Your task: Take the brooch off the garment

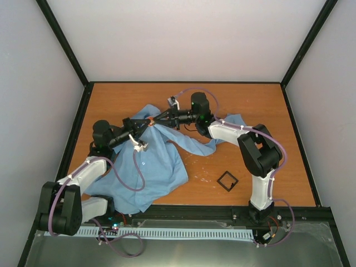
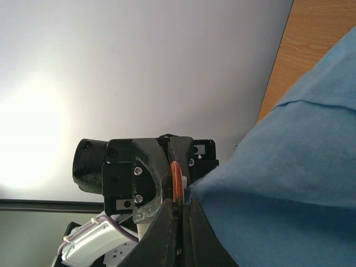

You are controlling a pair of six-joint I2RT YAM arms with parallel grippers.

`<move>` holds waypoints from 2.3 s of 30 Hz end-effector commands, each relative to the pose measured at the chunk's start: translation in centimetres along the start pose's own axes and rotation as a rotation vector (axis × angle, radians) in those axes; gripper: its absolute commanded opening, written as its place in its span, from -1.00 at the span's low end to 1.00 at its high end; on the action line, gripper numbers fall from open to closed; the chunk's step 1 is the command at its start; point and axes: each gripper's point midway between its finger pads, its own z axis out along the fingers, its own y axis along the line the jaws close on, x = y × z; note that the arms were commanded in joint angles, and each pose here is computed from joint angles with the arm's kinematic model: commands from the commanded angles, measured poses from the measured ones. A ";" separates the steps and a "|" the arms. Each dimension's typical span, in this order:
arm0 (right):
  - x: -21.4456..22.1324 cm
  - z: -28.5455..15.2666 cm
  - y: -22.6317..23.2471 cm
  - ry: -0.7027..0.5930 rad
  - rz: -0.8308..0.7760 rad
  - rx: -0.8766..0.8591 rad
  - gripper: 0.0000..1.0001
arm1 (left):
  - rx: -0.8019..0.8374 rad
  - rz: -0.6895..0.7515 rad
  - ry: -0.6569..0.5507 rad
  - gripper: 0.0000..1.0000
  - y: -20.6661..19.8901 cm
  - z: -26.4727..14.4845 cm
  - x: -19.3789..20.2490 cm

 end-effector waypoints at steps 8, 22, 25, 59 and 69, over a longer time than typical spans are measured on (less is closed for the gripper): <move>-3.6 -3.1 2.7 -0.117 -0.187 0.023 -0.15 | 0.206 -0.489 0.000 -0.99 1.5 -0.3 -0.5; -6.7 -13.8 11.7 -0.458 -0.873 0.362 0.41 | 0.460 -1.762 0.197 -0.99 10.2 5.3 7.7; -5.2 -14.0 13.1 -0.454 -0.952 0.352 0.41 | 0.450 -1.809 0.147 -0.98 13.6 5.8 8.0; 5.0 -3.4 10.5 -0.155 -1.101 0.306 -0.58 | 0.262 -1.620 -0.299 -0.99 17.9 -2.0 -4.8; 6.0 -7.7 17.9 -0.210 -1.314 0.177 0.08 | 0.397 -1.591 -0.481 -0.99 18.2 -3.5 -8.1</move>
